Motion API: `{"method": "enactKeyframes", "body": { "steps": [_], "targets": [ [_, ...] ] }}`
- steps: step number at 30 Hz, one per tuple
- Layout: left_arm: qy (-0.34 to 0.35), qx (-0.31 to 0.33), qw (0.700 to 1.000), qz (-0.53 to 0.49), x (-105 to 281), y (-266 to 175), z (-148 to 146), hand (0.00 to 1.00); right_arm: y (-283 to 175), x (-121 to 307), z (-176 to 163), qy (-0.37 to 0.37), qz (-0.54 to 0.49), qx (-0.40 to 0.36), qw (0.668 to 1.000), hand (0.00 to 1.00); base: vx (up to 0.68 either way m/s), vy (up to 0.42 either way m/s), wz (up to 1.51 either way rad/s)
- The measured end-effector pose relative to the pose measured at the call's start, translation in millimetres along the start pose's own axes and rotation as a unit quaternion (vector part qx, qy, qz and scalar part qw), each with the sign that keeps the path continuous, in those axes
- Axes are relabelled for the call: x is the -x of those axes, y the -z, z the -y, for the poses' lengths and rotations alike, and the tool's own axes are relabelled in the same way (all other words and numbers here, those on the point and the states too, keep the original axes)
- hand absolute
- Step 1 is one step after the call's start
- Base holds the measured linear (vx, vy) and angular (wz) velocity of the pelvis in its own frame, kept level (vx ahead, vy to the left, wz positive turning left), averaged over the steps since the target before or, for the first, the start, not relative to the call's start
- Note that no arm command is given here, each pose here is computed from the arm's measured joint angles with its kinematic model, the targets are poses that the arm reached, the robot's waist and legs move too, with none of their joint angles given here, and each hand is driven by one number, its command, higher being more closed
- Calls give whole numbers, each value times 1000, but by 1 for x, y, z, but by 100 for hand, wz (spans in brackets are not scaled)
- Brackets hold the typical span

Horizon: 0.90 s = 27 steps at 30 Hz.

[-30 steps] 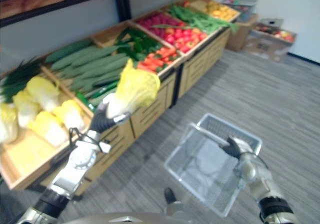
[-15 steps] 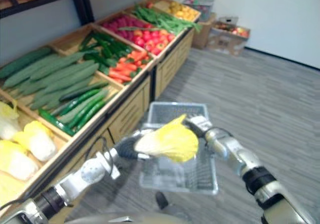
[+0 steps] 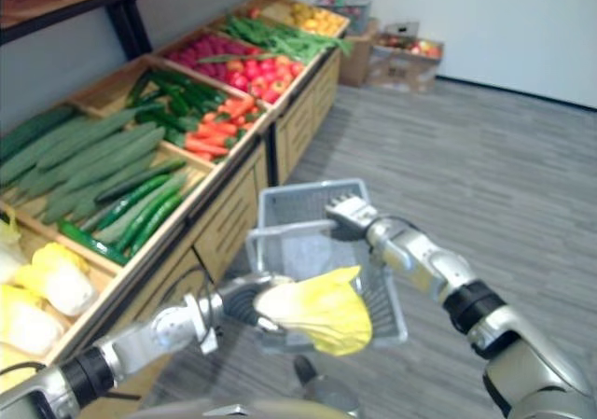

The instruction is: Pick vegetable in the basket

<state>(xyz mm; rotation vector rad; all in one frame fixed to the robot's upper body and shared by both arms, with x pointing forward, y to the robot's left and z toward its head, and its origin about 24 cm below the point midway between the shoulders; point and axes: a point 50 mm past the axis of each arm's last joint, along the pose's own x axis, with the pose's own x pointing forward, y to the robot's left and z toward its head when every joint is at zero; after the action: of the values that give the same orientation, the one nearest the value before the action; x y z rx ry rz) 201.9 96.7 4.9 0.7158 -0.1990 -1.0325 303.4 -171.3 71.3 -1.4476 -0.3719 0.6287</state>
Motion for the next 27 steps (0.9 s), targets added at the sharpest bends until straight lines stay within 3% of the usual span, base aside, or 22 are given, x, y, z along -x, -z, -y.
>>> {"method": "enactKeyframes", "body": {
  "steps": [13,18,27],
  "targets": [
    [70,-79,993,-45,-1,23,9,100,4,1,9,-6,0,17,1000,100,-44,-7,-1],
    [30,-101,990,-94,-12,36,4,100,-5,-2,14,0,19,20,1000,100,-20,23,5],
    [-76,-79,985,-136,-32,40,-11,100,-13,-6,18,15,24,2,1000,100,-56,-15,1]
  ]
}}
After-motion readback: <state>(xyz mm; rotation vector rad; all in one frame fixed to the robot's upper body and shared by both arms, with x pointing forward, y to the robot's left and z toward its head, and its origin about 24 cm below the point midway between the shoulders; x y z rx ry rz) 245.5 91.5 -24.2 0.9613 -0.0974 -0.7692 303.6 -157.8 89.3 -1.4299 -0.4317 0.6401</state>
